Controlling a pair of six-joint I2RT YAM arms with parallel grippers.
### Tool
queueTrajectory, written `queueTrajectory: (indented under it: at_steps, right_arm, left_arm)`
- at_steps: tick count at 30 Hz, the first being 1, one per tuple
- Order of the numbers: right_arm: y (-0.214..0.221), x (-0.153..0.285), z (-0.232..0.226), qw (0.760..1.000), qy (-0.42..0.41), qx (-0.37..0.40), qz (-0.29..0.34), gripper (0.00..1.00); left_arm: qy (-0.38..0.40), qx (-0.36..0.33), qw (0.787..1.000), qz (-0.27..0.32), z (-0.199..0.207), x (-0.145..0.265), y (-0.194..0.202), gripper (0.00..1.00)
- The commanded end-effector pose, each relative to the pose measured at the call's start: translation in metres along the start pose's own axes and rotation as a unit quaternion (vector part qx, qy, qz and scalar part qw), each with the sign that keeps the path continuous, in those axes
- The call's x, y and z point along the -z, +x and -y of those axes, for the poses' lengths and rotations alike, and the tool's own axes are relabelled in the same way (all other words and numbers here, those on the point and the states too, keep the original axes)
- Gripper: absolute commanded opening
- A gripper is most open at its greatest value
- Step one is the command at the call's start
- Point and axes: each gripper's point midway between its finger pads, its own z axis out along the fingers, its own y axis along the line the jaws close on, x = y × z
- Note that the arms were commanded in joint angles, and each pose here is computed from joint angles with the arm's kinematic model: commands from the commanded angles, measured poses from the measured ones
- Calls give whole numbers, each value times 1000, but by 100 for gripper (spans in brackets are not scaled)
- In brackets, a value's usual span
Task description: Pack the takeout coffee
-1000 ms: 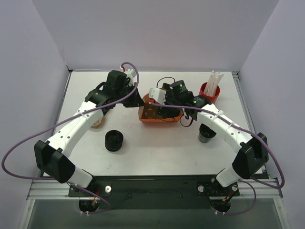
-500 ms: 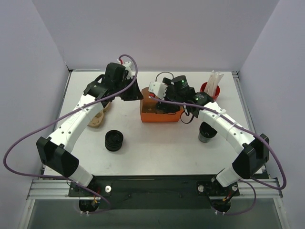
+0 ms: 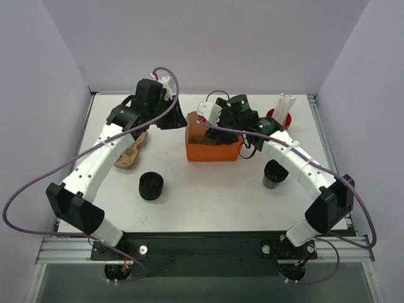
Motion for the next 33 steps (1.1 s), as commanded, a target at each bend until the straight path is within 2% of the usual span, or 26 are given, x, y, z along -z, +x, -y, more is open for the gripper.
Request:
queueTrajectory:
  at_steps: [1, 7, 15, 33]
  right_arm:
    - [-18, -1, 13, 999, 7, -24, 26, 74]
    - [-20, -2, 24, 999, 24, -32, 25, 71]
    - [-24, -3, 35, 998, 37, -41, 28, 69]
    - [-43, 9, 73, 990, 100, -88, 44, 66]
  left_arm:
    - [-15, -12, 999, 41, -4, 19, -23, 41]
    - [-39, -8, 997, 59, -17, 30, -30, 45]
    - [-55, -16, 996, 67, -24, 39, -30, 55]
    - [-58, -25, 996, 71, -25, 45, -31, 62]
